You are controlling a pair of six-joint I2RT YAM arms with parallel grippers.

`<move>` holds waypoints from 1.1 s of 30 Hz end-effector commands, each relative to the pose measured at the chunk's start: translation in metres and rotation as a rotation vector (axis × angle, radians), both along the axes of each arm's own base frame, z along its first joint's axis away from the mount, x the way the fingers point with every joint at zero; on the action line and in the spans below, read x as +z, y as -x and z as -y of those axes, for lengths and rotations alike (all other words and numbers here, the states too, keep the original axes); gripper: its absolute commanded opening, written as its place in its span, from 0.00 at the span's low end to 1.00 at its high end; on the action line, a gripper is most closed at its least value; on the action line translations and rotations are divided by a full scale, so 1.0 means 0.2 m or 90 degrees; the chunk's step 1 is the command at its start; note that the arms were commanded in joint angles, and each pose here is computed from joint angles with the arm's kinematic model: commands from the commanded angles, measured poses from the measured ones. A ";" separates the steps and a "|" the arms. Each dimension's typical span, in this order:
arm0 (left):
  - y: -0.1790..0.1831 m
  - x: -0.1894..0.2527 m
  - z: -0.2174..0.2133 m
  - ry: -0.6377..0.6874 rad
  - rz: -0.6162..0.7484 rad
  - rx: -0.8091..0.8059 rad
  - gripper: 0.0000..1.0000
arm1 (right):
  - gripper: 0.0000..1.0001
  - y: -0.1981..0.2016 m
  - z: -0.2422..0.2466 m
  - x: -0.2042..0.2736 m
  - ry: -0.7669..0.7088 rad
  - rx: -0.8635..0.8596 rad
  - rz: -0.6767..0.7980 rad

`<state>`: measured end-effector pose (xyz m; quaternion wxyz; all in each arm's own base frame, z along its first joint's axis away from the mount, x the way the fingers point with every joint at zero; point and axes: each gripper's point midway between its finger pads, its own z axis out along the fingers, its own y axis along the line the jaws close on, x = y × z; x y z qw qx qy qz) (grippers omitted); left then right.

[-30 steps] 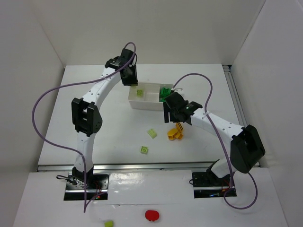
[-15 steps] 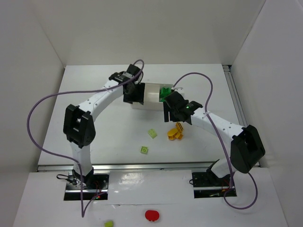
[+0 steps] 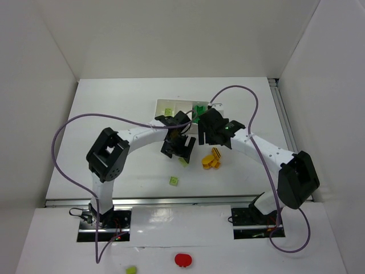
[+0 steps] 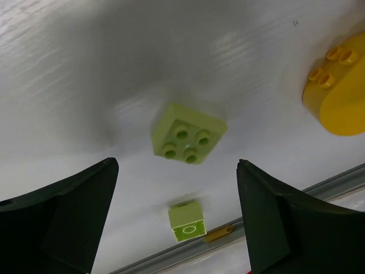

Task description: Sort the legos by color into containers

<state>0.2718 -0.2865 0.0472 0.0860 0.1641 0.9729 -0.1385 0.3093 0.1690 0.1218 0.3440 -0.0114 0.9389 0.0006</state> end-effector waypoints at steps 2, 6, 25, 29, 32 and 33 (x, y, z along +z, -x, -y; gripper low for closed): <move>-0.06 -0.02 0.06 -0.007 0.012 0.012 0.90 | 0.83 -0.03 0.03 0.12 -0.009 -0.023 0.036; -0.06 -0.05 0.03 -0.037 -0.004 0.077 0.79 | 0.83 -0.02 0.04 0.12 -0.013 -0.027 0.036; -0.15 0.07 -0.34 -0.157 0.045 0.272 0.77 | 0.83 -0.01 0.02 0.08 -0.014 -0.012 0.018; -0.12 0.09 -0.32 -0.125 0.016 0.323 1.00 | 0.83 -0.02 0.00 0.07 -0.019 -0.008 0.014; -0.12 0.10 -0.23 -0.061 -0.001 0.329 1.00 | 0.83 -0.01 -0.01 0.07 -0.023 -0.005 0.012; -0.12 0.11 -0.21 -0.041 -0.002 0.326 1.00 | 0.83 -0.01 -0.01 0.07 -0.023 -0.005 0.012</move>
